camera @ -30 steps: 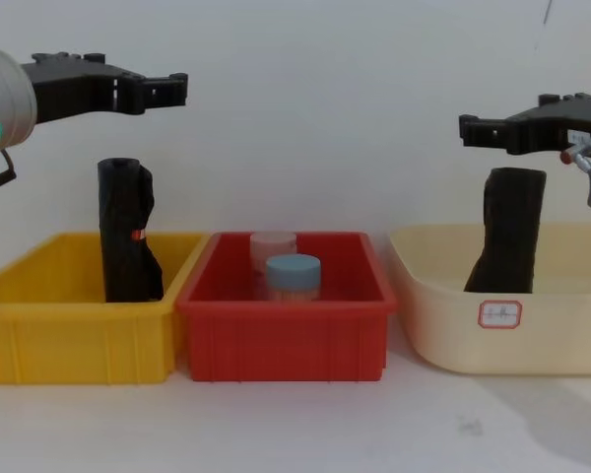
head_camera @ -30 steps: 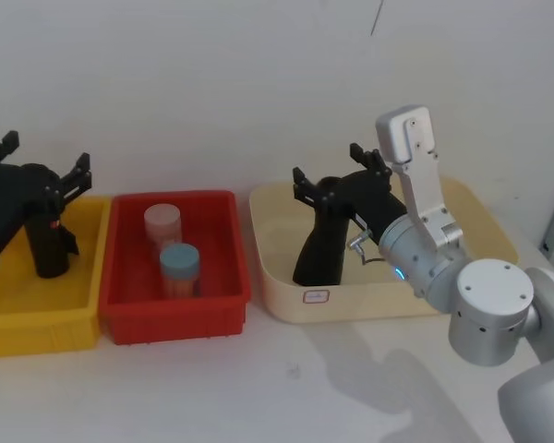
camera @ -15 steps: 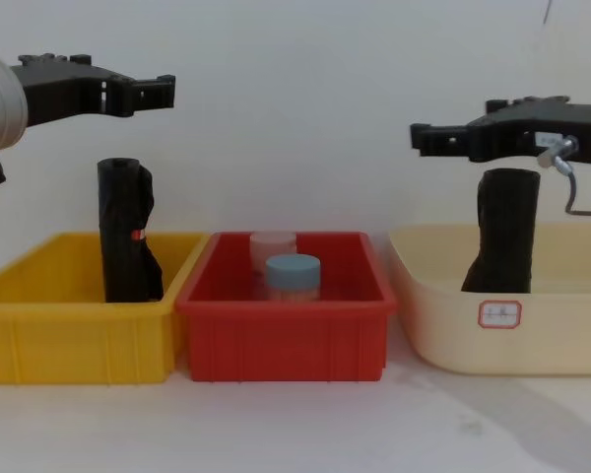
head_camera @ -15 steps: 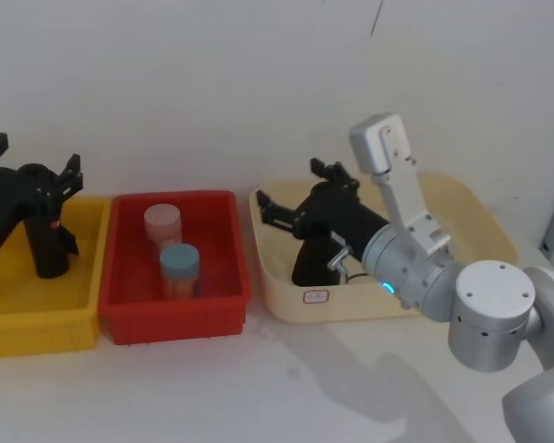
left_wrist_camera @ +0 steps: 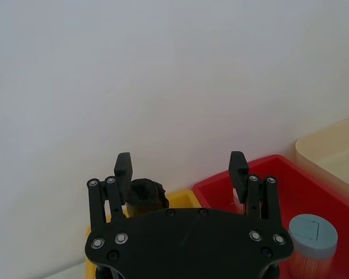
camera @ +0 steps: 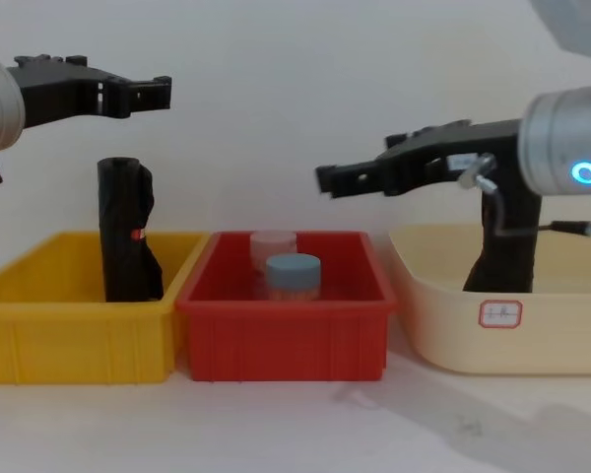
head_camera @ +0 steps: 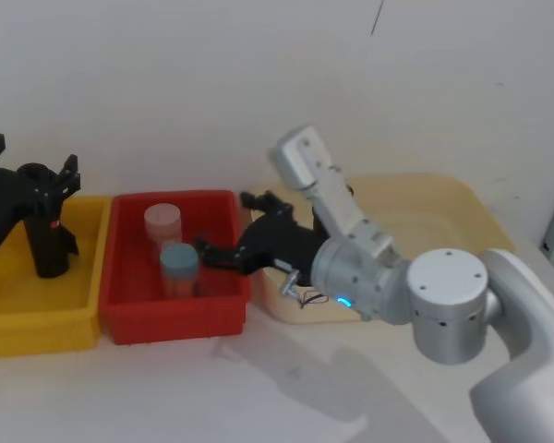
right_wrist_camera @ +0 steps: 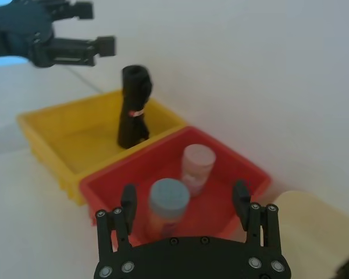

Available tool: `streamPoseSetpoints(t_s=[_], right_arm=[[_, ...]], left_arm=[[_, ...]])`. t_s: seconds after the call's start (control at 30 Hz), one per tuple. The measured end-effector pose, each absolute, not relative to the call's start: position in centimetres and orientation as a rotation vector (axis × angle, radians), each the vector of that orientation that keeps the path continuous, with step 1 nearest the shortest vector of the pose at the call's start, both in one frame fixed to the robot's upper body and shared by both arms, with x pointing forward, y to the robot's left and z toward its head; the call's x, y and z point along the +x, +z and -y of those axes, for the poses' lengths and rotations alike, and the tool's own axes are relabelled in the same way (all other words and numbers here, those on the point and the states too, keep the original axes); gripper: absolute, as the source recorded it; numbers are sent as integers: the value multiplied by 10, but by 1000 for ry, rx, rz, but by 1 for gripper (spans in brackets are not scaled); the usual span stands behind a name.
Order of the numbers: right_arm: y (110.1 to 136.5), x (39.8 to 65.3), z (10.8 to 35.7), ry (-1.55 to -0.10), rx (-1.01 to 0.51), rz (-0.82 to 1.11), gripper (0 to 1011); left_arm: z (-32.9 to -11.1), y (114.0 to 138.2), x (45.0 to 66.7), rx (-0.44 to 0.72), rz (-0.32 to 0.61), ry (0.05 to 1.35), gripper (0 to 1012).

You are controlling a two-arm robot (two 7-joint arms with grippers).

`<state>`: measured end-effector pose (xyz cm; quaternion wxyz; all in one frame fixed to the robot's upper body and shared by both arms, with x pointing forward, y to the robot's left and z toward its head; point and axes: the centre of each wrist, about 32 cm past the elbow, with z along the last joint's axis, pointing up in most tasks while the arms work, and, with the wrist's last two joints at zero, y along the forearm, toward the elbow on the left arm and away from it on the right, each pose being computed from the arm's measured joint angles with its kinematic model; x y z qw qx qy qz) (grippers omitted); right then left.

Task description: Pick up the garbage bag with the one hand and transfer it to the other hand.

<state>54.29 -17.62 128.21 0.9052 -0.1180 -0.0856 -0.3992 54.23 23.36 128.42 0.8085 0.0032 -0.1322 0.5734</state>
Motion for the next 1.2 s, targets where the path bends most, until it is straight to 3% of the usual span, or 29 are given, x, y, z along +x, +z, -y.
streamPoseSetpoints(t_s=[0.6,1.2], right_arm=[[1290,551,138,-742,-344,126,1002],[1286,579,111,-763,-407,88,1001]], left_arm=[[-234,1284,542,7,284,1230,1001],[-234,1284,542,7,283,1230,1001]])
